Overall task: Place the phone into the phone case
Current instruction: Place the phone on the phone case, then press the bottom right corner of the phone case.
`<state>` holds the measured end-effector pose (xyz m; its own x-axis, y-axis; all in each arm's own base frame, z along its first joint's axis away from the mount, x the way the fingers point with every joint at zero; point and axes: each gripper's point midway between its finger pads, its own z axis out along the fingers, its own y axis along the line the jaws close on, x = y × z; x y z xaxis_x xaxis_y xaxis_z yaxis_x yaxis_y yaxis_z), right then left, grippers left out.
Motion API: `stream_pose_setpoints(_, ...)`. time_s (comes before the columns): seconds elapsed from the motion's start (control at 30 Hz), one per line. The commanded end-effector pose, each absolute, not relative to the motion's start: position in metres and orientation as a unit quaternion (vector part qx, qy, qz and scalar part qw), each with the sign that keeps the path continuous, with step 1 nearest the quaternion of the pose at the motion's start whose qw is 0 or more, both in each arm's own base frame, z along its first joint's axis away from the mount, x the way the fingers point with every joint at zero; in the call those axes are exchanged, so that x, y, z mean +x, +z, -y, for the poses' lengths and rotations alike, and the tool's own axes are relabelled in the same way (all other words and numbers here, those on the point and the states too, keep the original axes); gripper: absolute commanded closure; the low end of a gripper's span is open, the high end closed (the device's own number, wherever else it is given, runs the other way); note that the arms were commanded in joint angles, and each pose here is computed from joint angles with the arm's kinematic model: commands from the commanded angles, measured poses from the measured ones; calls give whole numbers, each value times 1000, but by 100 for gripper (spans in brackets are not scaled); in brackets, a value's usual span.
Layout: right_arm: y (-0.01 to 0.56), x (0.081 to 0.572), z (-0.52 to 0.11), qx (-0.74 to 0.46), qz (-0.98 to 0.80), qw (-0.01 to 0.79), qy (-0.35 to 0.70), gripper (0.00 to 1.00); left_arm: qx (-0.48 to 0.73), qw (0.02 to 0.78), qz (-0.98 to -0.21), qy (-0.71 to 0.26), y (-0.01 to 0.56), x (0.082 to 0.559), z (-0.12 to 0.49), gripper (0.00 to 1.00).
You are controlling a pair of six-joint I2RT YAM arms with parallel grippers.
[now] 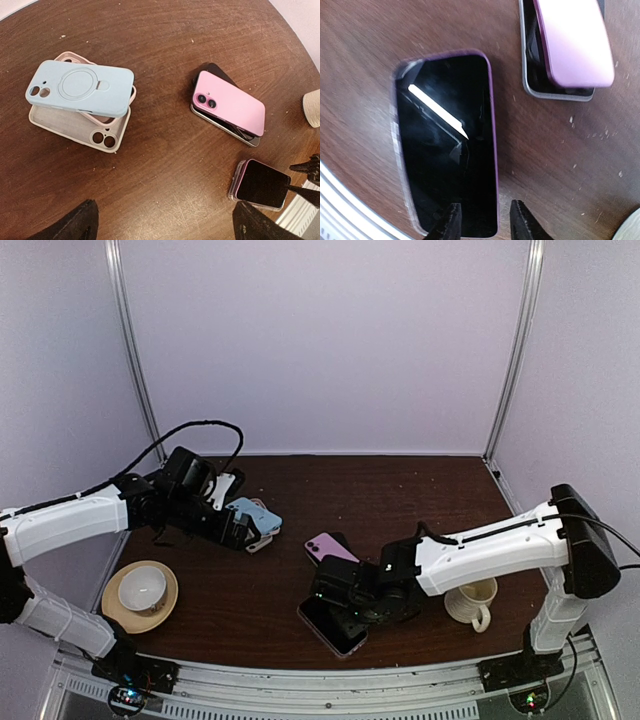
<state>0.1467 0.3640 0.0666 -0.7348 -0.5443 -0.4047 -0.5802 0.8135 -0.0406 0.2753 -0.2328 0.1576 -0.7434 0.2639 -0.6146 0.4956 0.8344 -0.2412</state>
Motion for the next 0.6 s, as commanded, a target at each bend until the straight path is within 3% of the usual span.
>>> stream_pose_setpoints(0.0, 47, 134, -353, -287, -943, 158, 50, 66, 213, 309, -903, -209, 165, 278, 236, 3)
stream_pose_setpoints(0.33, 17, 118, -348, -304, -944, 123, 20, 87, 216, 312, -900, -217, 167, 277, 238, 2)
stream_pose_setpoints(0.57, 3, 111, -321, -295, -949, 105, -27, 92, 216, 317, -899, -210, 167, 279, 236, 2)
